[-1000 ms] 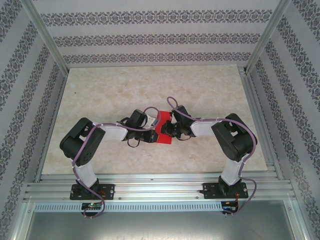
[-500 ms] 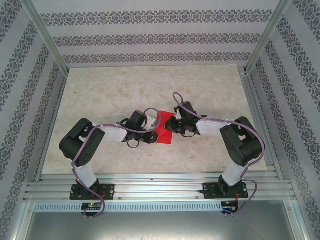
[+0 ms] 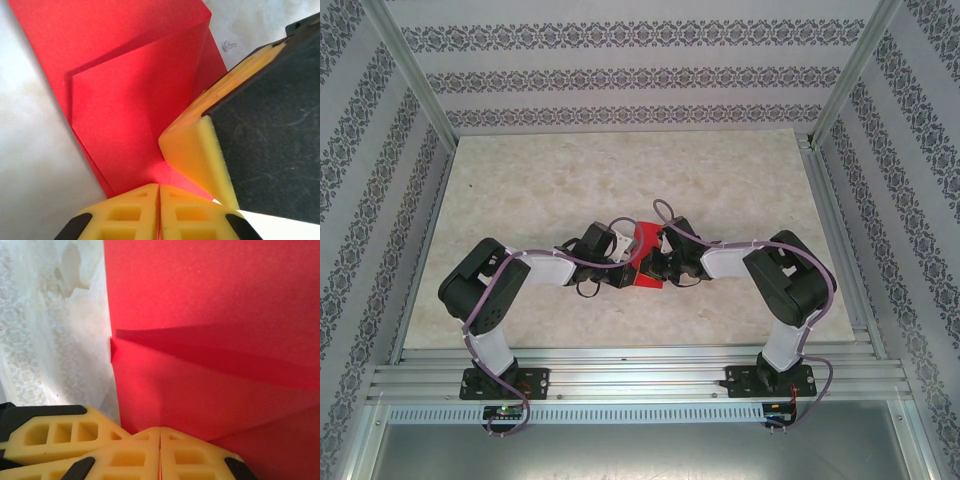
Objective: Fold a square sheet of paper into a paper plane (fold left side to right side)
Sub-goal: Fold the triangle a second time at the center of the table.
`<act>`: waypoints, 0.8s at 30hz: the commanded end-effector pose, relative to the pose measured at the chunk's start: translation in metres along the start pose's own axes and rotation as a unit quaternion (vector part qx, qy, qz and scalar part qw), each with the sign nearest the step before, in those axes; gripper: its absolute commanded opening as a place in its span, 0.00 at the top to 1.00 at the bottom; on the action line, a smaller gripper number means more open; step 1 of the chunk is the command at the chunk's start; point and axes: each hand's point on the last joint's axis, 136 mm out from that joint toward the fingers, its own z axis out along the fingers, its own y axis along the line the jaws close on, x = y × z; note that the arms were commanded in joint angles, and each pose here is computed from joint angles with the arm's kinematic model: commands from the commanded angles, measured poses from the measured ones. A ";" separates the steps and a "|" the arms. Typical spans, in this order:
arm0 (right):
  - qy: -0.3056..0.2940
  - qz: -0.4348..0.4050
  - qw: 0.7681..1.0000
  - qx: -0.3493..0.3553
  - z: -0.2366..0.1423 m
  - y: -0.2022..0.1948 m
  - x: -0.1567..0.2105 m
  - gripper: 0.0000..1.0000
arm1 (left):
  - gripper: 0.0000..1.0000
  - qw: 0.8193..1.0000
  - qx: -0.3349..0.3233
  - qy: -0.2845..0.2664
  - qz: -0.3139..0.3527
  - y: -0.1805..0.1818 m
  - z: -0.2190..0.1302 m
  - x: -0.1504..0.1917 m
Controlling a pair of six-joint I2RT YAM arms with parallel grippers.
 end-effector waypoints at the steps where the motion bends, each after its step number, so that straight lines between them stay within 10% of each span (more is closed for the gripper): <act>1: -0.003 0.002 1.000 -0.013 0.007 0.006 -0.002 0.92 | 0.89 0.991 -0.062 0.112 -0.030 0.029 0.012 0.076; 24: -0.053 0.015 0.993 0.102 -0.021 -0.057 -0.061 0.91 | 0.90 0.988 -0.082 0.131 -0.028 0.040 0.012 0.097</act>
